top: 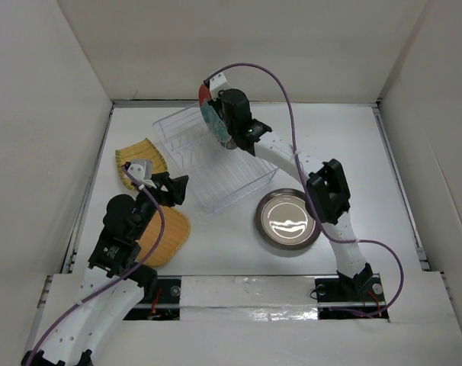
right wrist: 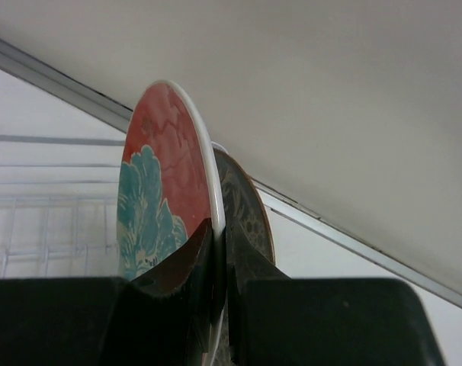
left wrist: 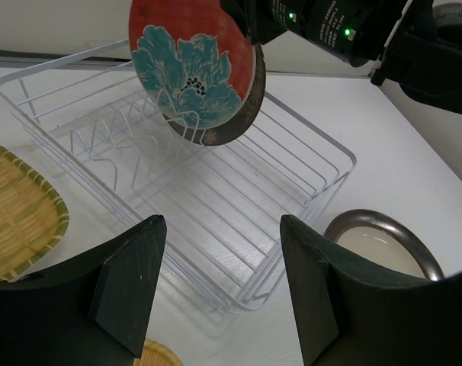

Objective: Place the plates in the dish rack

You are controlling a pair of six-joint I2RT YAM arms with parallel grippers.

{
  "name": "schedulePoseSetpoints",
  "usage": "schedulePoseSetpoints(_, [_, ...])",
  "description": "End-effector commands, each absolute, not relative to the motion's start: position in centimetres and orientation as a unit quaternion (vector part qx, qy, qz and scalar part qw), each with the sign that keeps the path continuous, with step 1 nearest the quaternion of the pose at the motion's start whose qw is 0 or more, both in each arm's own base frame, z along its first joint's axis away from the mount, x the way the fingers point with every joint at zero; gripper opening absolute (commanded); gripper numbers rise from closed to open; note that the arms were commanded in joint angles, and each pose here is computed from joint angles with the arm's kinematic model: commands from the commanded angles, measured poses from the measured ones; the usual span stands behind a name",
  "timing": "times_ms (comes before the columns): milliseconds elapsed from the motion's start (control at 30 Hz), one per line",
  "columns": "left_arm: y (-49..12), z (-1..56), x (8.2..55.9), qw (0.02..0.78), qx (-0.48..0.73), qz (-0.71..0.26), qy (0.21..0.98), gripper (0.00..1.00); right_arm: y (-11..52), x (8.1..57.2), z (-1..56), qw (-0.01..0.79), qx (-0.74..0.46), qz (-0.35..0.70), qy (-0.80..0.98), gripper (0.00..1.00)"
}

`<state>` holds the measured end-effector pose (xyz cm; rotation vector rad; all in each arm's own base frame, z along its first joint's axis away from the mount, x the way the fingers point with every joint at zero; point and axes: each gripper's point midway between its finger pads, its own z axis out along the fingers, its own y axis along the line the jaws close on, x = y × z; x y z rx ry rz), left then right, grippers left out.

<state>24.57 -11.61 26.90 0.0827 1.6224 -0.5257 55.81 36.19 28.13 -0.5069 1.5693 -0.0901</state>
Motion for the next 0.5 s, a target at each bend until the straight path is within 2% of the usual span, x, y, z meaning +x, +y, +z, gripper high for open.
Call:
schedulePoseSetpoints(0, [-11.6, 29.4, 24.6, 0.68, 0.04, -0.235, 0.693, 0.58, 34.8, 54.5, 35.3, 0.745, -0.154, -0.012, 0.649, 0.0])
schedulePoseSetpoints(33, [-11.7, 29.4, 24.7, 0.679, 0.04, -0.235, 0.694, 0.58, 35.2, 53.9, 32.6, 0.732, -0.151, -0.004, 0.664, 0.0])
schedulePoseSetpoints(100, [-11.7, 29.3, 24.8, 0.679, 0.041, -0.235, 0.695, 0.58, 34.6, 53.1, 31.5, 0.727, -0.129, -0.005, 0.675, 0.08])
schedulePoseSetpoints(133, [-11.8, 29.2, 24.8, 0.678, 0.042, -0.235, 0.696, 0.58, 34.4, 52.9, 30.1, 0.717, -0.119, -0.001, 0.687, 0.13])
schedulePoseSetpoints(167, [-11.8, 29.3, 24.8, 0.678, 0.043, -0.236, 0.695, 0.58, 34.2, 52.8, 29.9, 0.713, -0.111, 0.001, 0.693, 0.25])
schedulePoseSetpoints(233, [-11.9, 29.1, 24.8, 0.675, 0.044, -0.237, 0.697, 0.58, 34.4, 52.3, 29.9, 0.7, -0.101, 0.023, 0.707, 0.37])
schedulePoseSetpoints(267, [-11.9, 29.2, 24.8, 0.676, 0.044, -0.237, 0.697, 0.58, 34.4, 52.1, 30.7, 0.701, -0.096, 0.032, 0.706, 0.51])
schedulePoseSetpoints(367, [-11.8, 29.3, 24.7, 0.678, 0.042, -0.236, 0.695, 0.58, 34.1, 50.4, 33.0, 0.696, -0.088, 0.07, 0.709, 0.7])
schedulePoseSetpoints(467, [-11.8, 29.5, 24.6, 0.68, 0.044, -0.239, 0.692, 0.58, 31.8, 47.7, 37.0, 0.703, -0.052, 0.134, 0.697, 0.81])
